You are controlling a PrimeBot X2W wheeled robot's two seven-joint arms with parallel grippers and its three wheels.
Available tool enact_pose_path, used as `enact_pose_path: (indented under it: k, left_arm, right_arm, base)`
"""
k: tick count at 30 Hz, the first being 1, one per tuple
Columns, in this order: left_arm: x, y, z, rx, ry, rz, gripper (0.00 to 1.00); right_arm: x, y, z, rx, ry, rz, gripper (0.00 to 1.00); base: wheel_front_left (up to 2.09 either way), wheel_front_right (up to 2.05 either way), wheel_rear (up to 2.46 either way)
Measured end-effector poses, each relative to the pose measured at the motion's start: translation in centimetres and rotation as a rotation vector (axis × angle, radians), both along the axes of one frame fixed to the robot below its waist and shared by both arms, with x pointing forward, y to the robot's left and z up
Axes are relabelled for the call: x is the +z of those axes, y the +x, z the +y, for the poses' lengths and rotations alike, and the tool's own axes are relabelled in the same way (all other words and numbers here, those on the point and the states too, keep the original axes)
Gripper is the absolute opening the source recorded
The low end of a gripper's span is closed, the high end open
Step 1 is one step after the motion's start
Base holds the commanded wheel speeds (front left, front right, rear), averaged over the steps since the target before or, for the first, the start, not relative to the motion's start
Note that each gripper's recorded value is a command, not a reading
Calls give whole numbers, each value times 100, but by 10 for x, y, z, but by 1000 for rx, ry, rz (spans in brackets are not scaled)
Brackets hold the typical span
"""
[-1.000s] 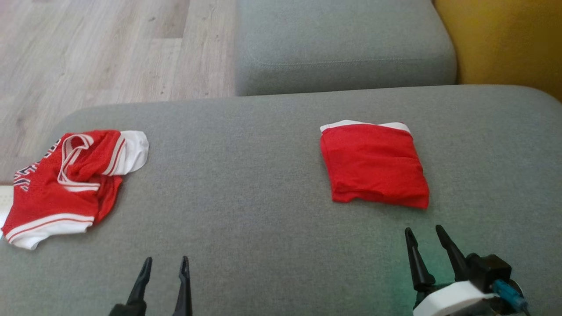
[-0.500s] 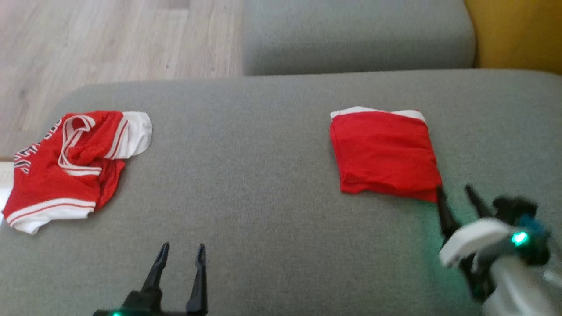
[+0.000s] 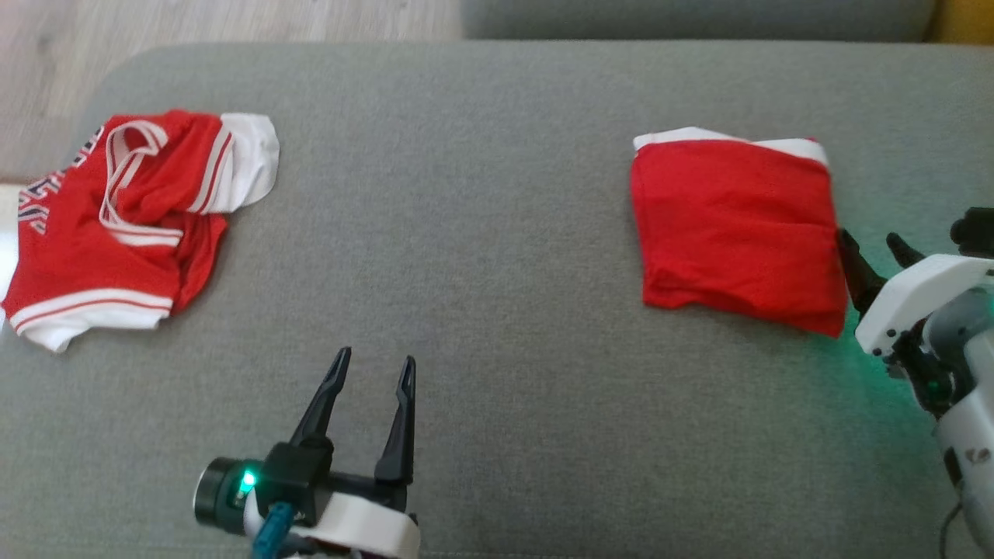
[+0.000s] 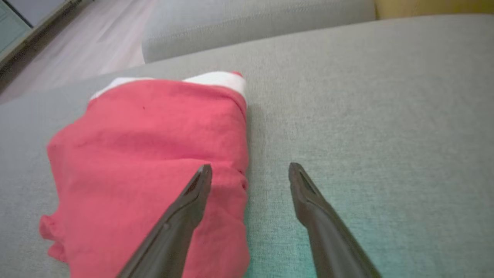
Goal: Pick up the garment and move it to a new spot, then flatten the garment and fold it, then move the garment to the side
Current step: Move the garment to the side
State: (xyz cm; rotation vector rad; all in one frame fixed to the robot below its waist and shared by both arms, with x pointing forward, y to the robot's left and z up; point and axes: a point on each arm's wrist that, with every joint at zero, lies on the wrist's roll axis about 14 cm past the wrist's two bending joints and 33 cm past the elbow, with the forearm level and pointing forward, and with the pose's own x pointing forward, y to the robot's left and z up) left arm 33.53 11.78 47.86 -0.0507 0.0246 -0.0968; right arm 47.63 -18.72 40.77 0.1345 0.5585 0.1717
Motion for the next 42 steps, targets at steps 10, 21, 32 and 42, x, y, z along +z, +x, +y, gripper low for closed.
enact_pose_path:
  k: [10,21,32,42]
  left_arm:
    - [-8,18,2,16,5,22,100]
    - [-12,47,-24,-68,-18,18,100]
    - [-19,103,-85,-277,-47,-34,100]
    - [-39,142,-127,-404,-98,-60,100]
  right_arm:
    - [-40,5,9,51,-11,166,54]
    - [-40,10,-36,23,-89,150,0]
    - [-12,19,-165,-96,-362,72,0]
    - [1,23,-239,-185,-556,18,0]
  base:
    - [0,0,0]
    - [0,0,0]
    - [0,0,0]
    - [0,0,0]
